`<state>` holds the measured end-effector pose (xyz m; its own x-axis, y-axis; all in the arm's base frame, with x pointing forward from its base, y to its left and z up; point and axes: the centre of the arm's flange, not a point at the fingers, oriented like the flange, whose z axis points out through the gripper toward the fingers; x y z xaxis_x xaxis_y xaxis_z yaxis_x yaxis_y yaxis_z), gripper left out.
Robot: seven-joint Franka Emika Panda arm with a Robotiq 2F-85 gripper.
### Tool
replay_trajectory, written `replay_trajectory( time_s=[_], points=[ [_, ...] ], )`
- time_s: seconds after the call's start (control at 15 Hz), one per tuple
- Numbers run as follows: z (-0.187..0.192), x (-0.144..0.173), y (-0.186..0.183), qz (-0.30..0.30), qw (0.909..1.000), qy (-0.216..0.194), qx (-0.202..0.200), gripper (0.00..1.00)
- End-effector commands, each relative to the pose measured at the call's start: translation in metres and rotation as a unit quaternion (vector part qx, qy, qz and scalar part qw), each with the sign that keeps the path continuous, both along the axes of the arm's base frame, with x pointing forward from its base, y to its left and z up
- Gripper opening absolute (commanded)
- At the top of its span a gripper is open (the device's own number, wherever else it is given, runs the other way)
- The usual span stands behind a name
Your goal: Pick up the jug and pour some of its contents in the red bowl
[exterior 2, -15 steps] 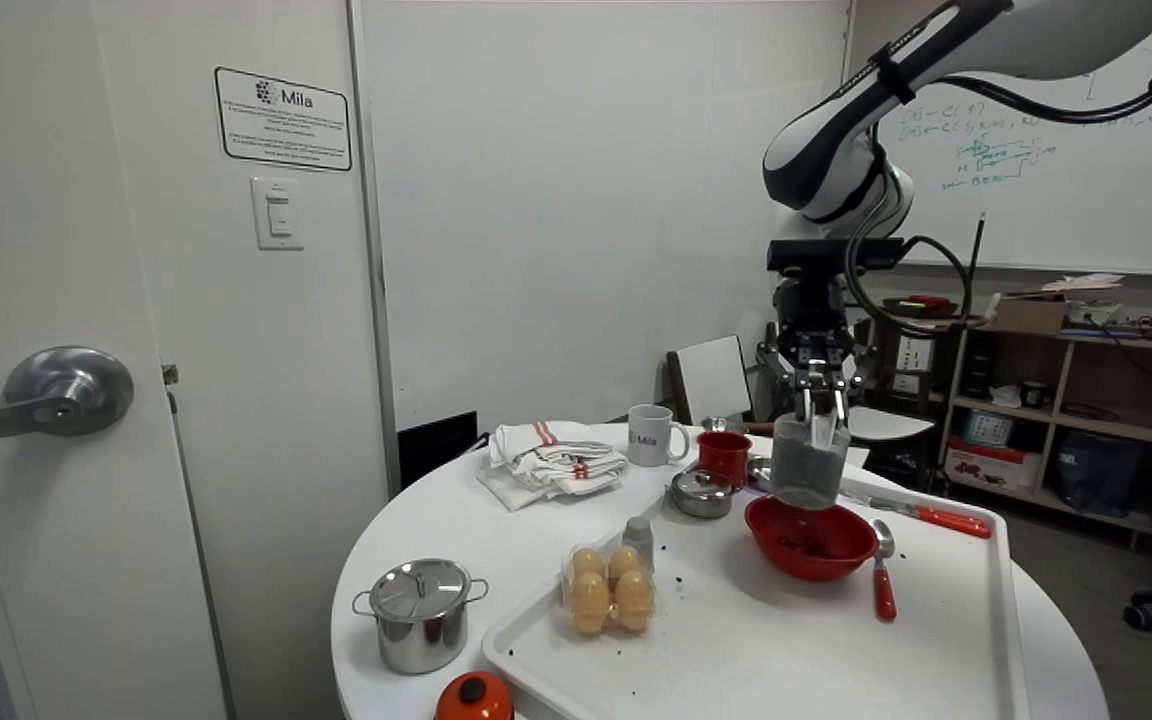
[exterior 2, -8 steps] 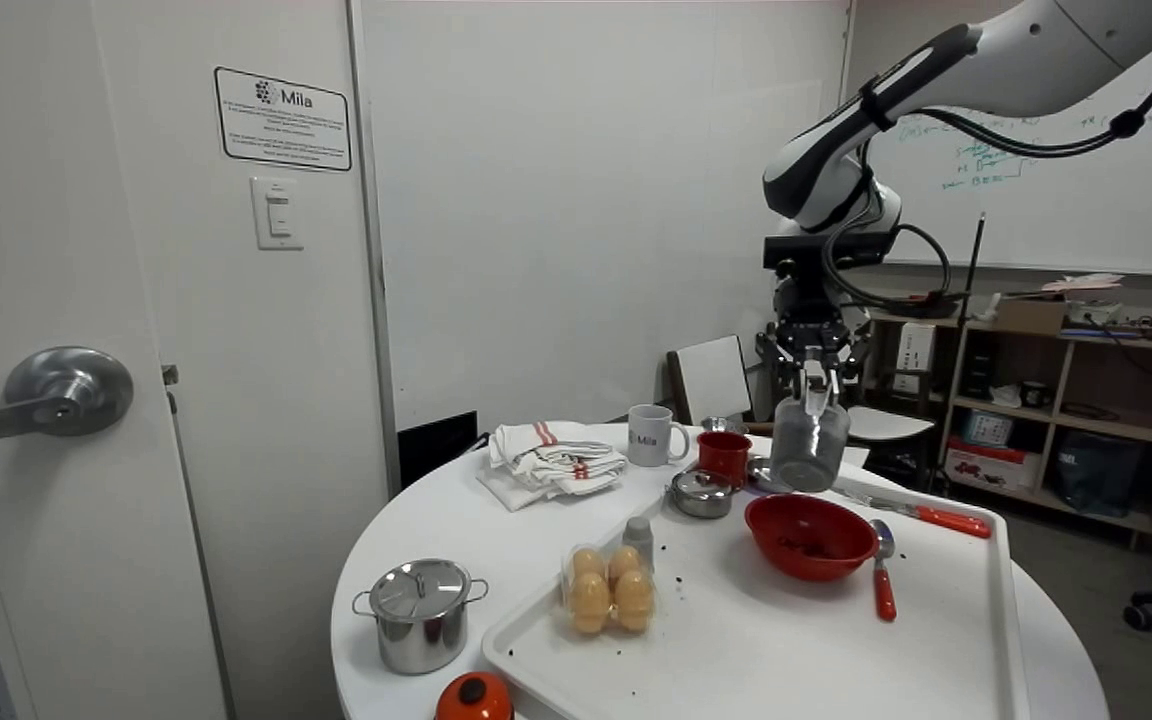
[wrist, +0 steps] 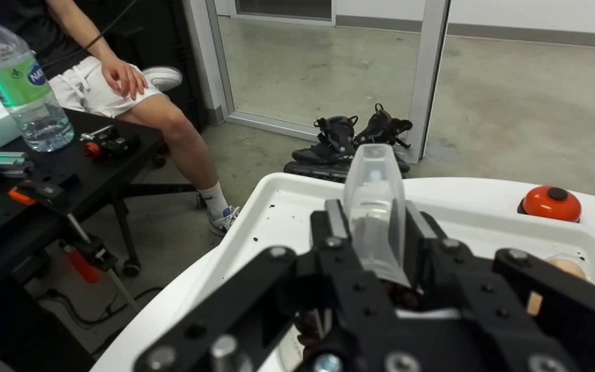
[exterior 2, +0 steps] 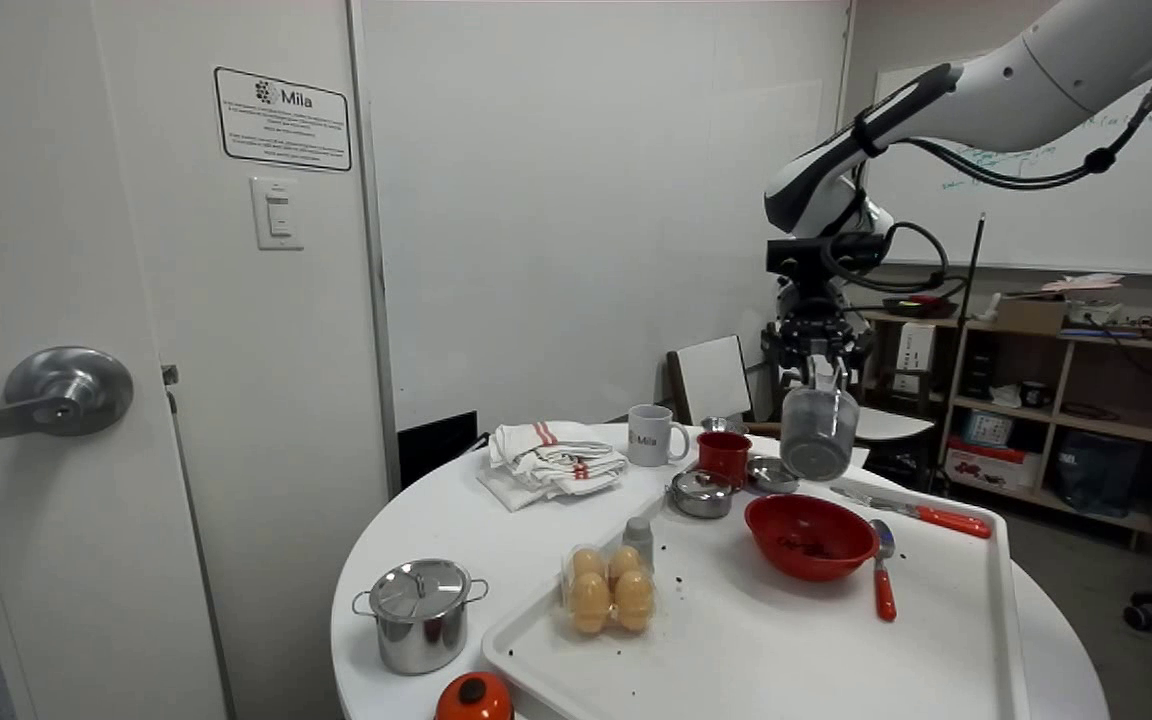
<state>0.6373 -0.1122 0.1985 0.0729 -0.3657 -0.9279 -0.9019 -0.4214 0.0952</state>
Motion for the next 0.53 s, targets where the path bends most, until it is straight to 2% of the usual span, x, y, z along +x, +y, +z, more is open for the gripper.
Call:
replay_trajectory(
  time_s=[0.0, 0.47],
  points=[
    [-0.0011, 0.0173, -0.0067, 0.003, 0.9992, 0.018, 0.035, 0.12],
    [-0.0033, 0.0167, -0.0015, 0.021, 0.9974, 0.027, 0.064, 0.12]
  ],
)
